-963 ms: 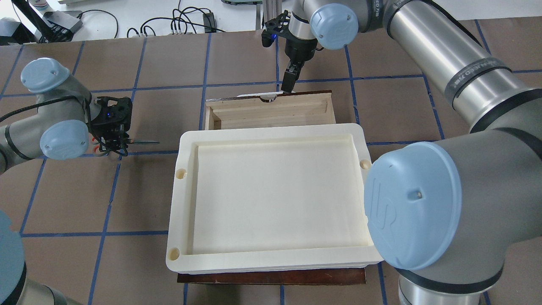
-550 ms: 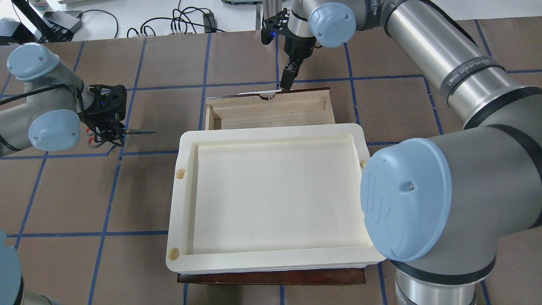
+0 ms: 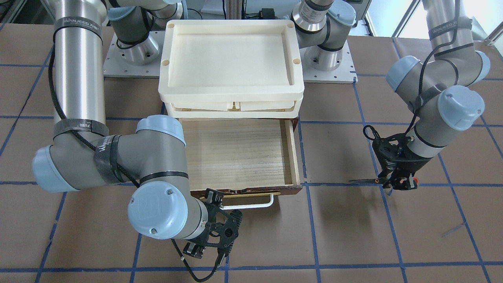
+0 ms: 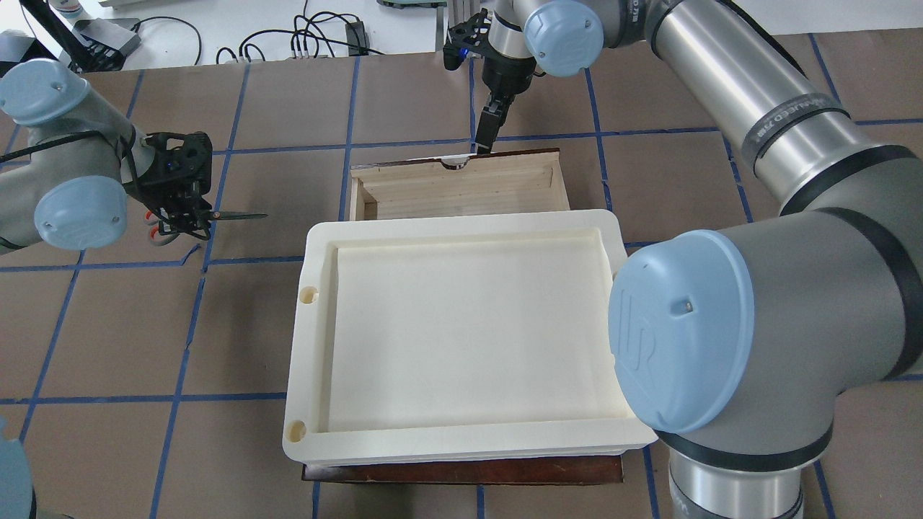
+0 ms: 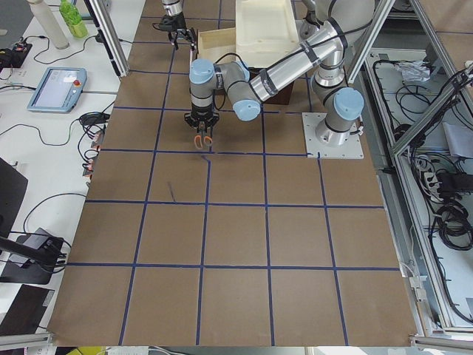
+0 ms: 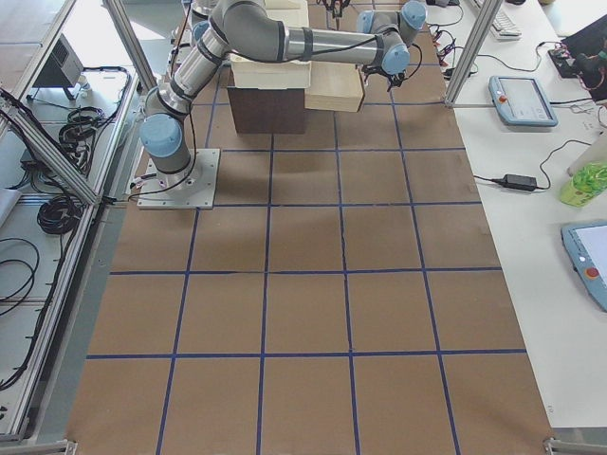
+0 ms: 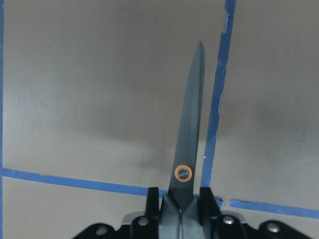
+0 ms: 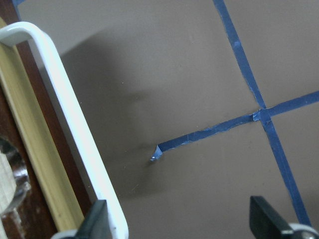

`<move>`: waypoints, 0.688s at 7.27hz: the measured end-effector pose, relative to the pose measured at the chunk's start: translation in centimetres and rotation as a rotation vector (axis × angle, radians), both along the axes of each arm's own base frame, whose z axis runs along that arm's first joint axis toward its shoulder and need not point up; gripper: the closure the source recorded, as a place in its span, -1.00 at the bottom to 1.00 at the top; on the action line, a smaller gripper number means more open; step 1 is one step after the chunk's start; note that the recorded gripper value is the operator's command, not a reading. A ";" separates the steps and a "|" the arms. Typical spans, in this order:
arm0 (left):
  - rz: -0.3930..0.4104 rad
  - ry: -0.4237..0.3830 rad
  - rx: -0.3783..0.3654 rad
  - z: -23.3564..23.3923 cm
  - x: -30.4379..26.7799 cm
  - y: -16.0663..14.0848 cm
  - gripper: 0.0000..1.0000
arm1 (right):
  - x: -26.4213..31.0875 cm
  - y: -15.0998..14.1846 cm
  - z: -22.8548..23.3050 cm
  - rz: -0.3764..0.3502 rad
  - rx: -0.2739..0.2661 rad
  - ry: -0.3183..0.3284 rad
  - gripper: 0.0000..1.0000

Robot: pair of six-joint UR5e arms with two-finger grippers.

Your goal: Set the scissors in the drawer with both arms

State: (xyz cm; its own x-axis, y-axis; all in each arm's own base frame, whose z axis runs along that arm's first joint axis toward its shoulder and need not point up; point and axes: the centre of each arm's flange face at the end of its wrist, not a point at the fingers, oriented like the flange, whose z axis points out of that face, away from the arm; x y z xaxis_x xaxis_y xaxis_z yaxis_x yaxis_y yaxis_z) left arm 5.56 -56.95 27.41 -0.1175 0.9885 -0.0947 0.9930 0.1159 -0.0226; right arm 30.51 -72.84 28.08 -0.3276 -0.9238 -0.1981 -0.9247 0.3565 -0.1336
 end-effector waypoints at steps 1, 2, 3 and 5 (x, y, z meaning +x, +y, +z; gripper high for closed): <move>-0.002 0.004 -0.006 0.8 -1.0 -0.1 0.64 | -0.1 0.0 0.5 -0.003 -0.007 0.000 -1.00; 0.009 0.007 -0.010 2.0 -2.0 -0.2 0.64 | -0.2 0.1 1.6 -0.006 -0.021 -0.002 -1.00; 0.018 0.010 -0.011 3.3 -2.5 -0.4 0.64 | -0.4 0.3 2.9 -0.009 -0.036 -0.004 -1.00; 0.051 0.037 -0.006 6.2 -3.7 -1.2 0.64 | -1.3 0.4 5.1 -0.020 -0.065 -0.010 -1.00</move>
